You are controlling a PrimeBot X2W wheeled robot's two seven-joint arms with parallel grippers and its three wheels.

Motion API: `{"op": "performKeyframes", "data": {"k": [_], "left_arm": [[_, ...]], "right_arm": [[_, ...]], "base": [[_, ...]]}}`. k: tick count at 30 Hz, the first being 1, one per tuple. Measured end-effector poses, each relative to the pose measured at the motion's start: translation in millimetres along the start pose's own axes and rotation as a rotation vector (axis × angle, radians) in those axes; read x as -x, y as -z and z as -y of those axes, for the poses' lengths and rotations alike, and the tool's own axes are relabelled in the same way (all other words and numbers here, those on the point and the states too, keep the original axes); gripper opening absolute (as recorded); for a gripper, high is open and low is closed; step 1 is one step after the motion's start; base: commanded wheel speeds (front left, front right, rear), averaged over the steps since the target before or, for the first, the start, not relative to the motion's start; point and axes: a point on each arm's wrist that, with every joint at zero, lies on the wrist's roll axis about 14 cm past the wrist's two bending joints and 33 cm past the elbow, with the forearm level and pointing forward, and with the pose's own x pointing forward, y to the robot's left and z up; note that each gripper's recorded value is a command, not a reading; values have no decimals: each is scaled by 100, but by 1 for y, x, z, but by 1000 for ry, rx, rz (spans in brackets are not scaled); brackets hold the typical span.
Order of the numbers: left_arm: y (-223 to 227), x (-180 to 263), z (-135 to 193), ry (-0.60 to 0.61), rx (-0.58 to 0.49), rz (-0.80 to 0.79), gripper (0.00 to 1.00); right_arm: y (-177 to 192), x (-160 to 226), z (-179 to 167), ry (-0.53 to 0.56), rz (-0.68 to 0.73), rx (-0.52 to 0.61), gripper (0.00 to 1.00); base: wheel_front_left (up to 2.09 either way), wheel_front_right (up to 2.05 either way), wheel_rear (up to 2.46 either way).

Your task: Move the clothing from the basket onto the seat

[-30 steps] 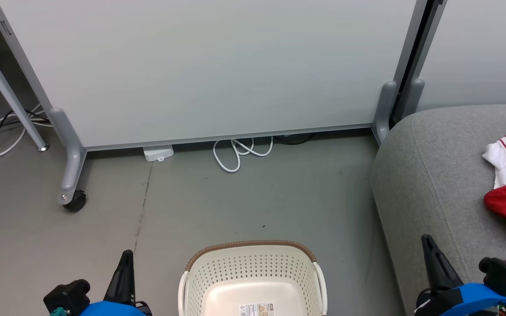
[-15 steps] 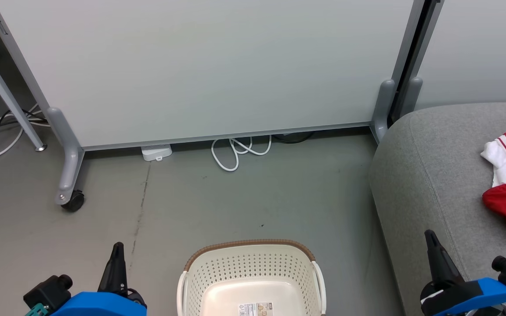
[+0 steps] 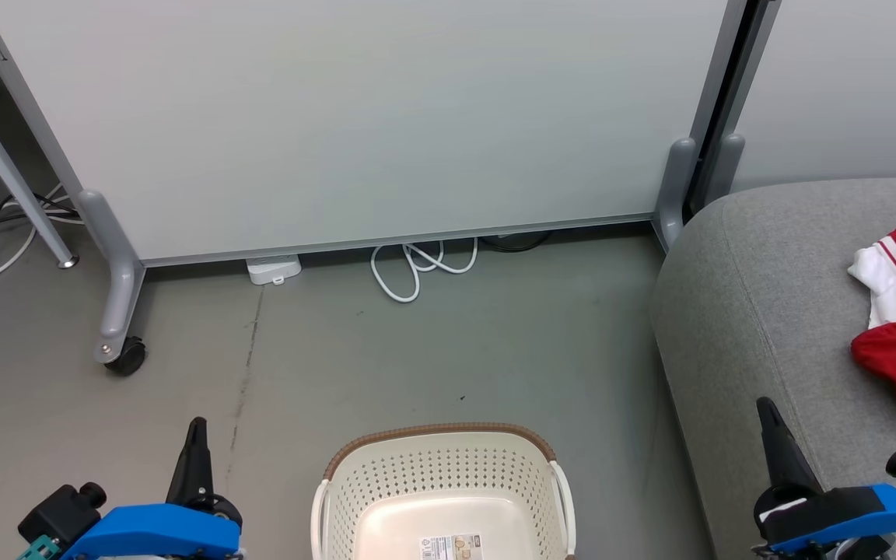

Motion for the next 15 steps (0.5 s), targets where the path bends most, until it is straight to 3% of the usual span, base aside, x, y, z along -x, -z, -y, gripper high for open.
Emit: {"op": "performKeyframes", "data": {"k": [15], "left_arm": [[-9,-5,5,7,172,13,0]], "right_arm": [[-6,-4,-3,-10,16,-183,0]], "base": [[0,0,0]]}}
